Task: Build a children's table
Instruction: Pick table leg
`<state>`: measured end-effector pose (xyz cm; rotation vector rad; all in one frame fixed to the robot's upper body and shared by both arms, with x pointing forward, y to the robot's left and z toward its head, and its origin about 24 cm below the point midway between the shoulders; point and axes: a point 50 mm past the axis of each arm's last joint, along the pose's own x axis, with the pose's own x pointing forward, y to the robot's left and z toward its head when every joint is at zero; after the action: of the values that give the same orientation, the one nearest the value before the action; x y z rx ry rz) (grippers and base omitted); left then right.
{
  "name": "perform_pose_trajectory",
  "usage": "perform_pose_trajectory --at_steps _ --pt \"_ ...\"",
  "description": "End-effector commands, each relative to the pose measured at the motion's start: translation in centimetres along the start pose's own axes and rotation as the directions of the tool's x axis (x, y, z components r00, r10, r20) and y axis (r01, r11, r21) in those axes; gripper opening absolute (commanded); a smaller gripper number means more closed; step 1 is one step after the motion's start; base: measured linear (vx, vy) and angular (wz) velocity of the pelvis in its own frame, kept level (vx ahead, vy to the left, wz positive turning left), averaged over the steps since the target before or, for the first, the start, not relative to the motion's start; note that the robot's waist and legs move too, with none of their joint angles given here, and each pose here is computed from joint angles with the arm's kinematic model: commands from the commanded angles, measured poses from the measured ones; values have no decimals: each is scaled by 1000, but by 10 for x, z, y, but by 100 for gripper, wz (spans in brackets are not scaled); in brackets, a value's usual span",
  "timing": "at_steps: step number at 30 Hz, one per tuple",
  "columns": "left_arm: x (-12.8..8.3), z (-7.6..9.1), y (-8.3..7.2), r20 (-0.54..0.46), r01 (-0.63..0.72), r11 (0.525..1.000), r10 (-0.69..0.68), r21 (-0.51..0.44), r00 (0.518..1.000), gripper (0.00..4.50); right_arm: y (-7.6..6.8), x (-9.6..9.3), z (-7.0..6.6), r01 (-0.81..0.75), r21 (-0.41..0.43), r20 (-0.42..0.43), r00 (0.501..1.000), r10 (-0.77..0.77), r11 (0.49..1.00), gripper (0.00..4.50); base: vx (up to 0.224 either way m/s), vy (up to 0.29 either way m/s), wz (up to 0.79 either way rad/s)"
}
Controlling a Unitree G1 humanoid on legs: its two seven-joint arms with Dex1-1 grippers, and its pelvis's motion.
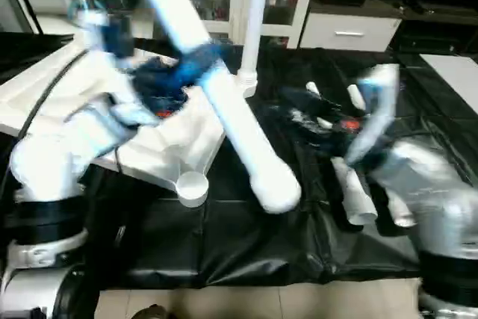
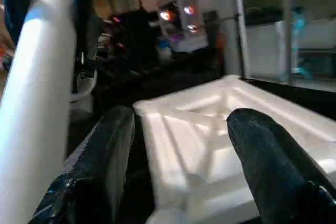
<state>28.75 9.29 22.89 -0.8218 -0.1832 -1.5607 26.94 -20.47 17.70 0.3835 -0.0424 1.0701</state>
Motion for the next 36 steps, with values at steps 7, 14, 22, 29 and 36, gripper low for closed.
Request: perform_pose_trajectory --at_steps 7,14,22,29,36 --pt "2 -13 1 -191 151 987 -158 -47 969 177 16 -2 -7 -179 154 -59 980 190 972 310 0 0 0" --pt "5 -20 6 -274 163 985 -171 -52 946 177 31 16 -11 -327 231 -118 926 360 916 310 0 0 0" --pt "6 -20 10 -298 181 983 -185 -44 936 177 38 25 -20 -399 295 -143 880 453 868 310 0 0 0" --pt "9 -23 12 -312 199 979 -202 -43 928 177 43 32 -39 -408 332 -253 830 497 850 281 0 0 0" --pt "11 -25 14 -318 208 978 -208 -37 925 177 37 40 -45 -379 319 -290 834 470 869 217 0 0 0"
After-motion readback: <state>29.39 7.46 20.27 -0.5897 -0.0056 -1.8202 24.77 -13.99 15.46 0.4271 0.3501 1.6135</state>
